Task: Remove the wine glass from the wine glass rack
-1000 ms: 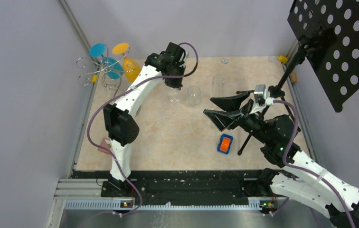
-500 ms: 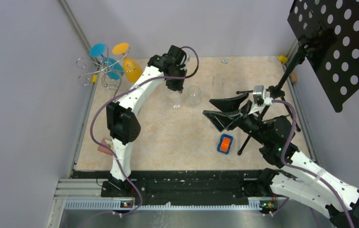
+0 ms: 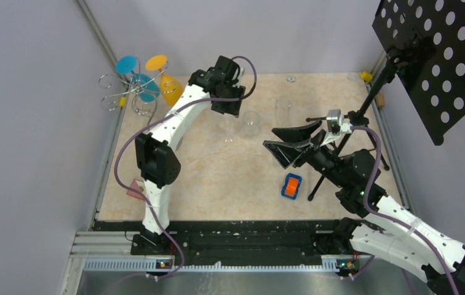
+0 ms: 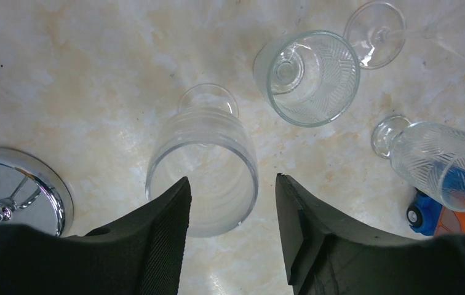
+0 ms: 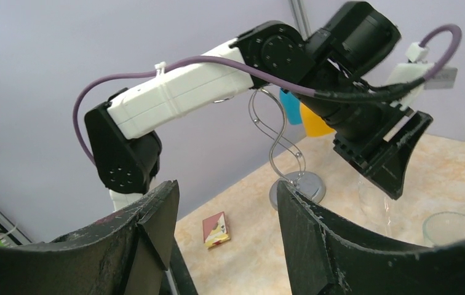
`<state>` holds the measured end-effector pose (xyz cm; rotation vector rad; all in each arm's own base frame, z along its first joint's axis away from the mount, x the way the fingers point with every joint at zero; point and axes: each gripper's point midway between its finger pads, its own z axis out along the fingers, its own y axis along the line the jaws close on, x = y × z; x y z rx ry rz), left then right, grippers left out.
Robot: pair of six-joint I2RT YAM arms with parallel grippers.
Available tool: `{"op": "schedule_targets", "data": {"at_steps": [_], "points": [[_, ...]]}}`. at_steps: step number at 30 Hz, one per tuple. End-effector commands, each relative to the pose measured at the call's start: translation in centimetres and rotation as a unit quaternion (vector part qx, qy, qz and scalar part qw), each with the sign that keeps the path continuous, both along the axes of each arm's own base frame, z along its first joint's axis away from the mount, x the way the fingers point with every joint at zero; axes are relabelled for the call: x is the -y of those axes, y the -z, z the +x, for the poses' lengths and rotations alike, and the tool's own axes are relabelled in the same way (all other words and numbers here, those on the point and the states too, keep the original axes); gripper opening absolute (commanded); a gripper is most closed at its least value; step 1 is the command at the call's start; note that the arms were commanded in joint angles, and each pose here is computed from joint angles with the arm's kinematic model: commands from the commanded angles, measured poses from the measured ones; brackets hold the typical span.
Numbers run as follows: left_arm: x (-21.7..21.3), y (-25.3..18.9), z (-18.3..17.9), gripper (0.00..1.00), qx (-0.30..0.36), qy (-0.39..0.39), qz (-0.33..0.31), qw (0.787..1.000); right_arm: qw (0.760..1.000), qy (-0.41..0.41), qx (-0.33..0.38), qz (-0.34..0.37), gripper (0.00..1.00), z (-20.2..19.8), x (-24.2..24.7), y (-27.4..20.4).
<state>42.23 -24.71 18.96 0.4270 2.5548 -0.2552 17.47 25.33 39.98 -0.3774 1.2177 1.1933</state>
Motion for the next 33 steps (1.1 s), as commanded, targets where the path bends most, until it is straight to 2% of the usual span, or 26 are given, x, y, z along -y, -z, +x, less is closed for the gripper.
{"op": "schedule_targets", "data": {"at_steps": [1, 6, 11, 14, 17, 20, 24, 26, 29, 33], "points": [[0.3, -9.6, -0.4, 0.58, 0.105, 0.024, -0.069, 0.992, 1.0, 0.009, -0.011, 0.021, 0.61, 0.0, 0.4, -1.2], [-0.4, -14.7, -1.9, 0.61, 0.158, 0.045, -0.102, 0.981, 0.999, 0.022, -0.03, 0.024, 0.61, 0.4, 0.7, -1.0], [-3.7, -21.2, -2.6, 0.65, 0.231, 0.021, -0.155, 0.96, 0.998, 0.025, -0.041, 0.029, 0.61, 0.6, 0.8, -1.1], [-5.8, -25.7, -3.8, 0.68, 0.271, 0.027, -0.227, 0.935, 0.998, 0.021, -0.048, 0.032, 0.61, 0.6, 0.7, -0.9], [-8.3, -29.8, -4.3, 0.74, 0.327, 0.013, -0.287, 0.9, 0.998, 0.018, -0.053, 0.037, 0.61, 0.6, 0.6, -0.8], [-11.9, -31.1, -4.0, 0.75, 0.354, -0.041, -0.305, 0.883, 0.998, 0.018, -0.056, 0.038, 0.61, 0.7, 0.5, -0.8], [-17.2, -29.8, -2.4, 0.75, 0.342, -0.14, -0.333, 0.868, 0.997, 0.021, -0.06, 0.037, 0.61, 0.8, 0.6, -0.7], [-18.9, -29.0, -1.7, 0.73, 0.331, -0.178, -0.352, 0.857, 0.997, 0.021, -0.061, 0.036, 0.61, 0.8, 0.6, -0.7], [-21.2, -27.9, -0.5, 0.63, 0.327, -0.237, -0.361, 0.84, 0.997, 0.019, -0.064, 0.036, 0.61, 0.8, 0.4, -0.5], [-22.9, -27.1, 0.3, 0.37, 0.329, -0.291, -0.374, 0.817, 0.997, 0.021, -0.065, 0.034, 0.61, 1.0, 0.3, -0.3]]}}
